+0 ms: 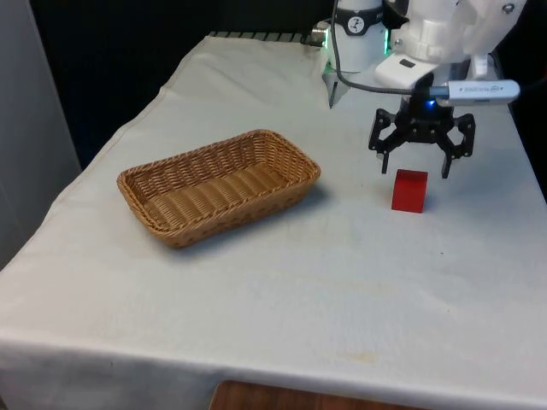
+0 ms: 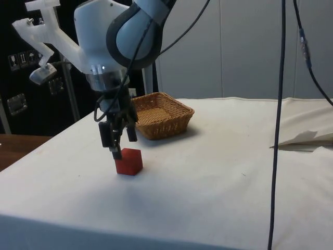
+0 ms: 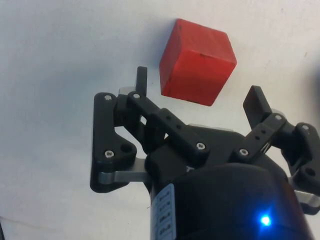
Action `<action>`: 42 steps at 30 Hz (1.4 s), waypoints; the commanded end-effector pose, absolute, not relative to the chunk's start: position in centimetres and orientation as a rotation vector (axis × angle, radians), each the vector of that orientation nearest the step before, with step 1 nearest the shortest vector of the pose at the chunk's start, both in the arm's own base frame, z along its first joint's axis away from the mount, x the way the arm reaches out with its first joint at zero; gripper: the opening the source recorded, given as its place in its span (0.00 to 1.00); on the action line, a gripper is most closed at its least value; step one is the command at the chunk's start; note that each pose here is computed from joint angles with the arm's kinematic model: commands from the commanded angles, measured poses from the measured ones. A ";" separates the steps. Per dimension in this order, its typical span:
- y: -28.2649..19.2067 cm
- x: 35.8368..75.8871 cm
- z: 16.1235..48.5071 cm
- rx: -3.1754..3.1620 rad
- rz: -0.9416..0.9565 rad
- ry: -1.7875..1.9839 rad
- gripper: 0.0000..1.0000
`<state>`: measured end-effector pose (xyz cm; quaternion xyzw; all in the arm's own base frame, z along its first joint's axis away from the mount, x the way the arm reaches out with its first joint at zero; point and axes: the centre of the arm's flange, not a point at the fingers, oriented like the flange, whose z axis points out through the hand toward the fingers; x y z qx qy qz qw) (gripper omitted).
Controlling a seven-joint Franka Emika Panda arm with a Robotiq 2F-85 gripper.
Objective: Pick up the cube and place it into the basket.
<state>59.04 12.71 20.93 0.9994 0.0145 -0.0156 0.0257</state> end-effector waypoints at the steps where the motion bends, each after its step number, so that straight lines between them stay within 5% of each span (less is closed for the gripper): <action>1: 12.7 59.1 20.6 3.090 -0.045 0.039 1.00; 42: 12.6 58.8 17.3 3.089 -0.083 0.010 1.00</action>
